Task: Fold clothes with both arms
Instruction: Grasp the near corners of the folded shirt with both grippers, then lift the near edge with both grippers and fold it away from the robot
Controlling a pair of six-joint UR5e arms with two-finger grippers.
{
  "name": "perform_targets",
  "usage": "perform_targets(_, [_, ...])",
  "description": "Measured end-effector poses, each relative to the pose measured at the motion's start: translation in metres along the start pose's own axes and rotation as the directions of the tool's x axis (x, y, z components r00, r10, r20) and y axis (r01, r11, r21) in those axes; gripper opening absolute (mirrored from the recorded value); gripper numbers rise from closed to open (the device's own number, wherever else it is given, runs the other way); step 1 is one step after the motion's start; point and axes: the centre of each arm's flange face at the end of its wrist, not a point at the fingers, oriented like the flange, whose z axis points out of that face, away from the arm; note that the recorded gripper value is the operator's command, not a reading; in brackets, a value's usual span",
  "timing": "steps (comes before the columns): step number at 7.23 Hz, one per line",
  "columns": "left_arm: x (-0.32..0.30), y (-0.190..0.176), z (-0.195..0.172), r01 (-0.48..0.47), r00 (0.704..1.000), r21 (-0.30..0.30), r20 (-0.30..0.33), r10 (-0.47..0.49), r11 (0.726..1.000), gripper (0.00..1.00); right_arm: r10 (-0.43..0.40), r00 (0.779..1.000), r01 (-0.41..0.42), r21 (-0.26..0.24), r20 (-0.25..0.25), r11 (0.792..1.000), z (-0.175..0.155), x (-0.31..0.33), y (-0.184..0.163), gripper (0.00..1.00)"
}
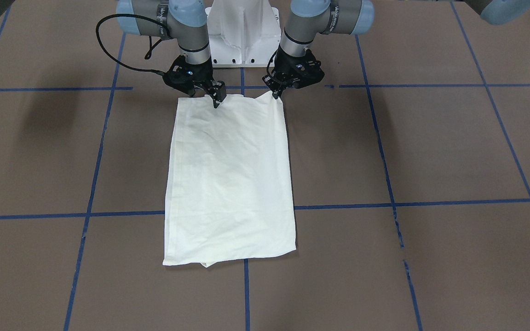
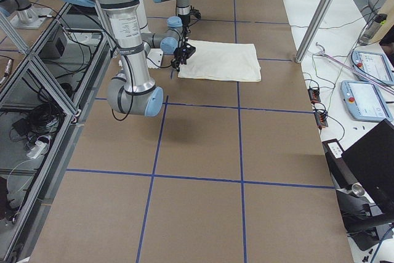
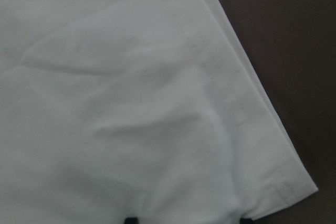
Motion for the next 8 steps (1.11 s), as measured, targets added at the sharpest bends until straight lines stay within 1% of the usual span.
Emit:
perform_targets(2, [0.0,0.0,-0.003,0.0,1.0,0.0,0.0,0.0,1.0,0.0,0.0,1.0,0.0,-0.001,0.001,1.0,-0.001,-0.001,0.0,0.06])
perform_targets(3, [0.0,0.001,-0.005,-0.001,1.0,0.0,0.0,0.001,1.0,0.0,0.0,1.0,0.0,-0.002,0.004,1.0,-0.002,-0.002,0.0,0.0])
perform_targets(5, [0.001,0.001,-0.005,-0.001,1.0,0.0,-0.001,0.001,1.0,0.0,0.003,1.0,-0.003,-0.001,0.007,1.0,-0.004,-0.004,-0.003,0.0])
perform_targets(8, [0.001,0.001,-0.007,-0.002,1.0,-0.001,-0.004,0.002,1.0,0.0,0.01,0.999,-0.01,-0.005,0.033,1.0,-0.015,-0.011,-0.009,0.0])
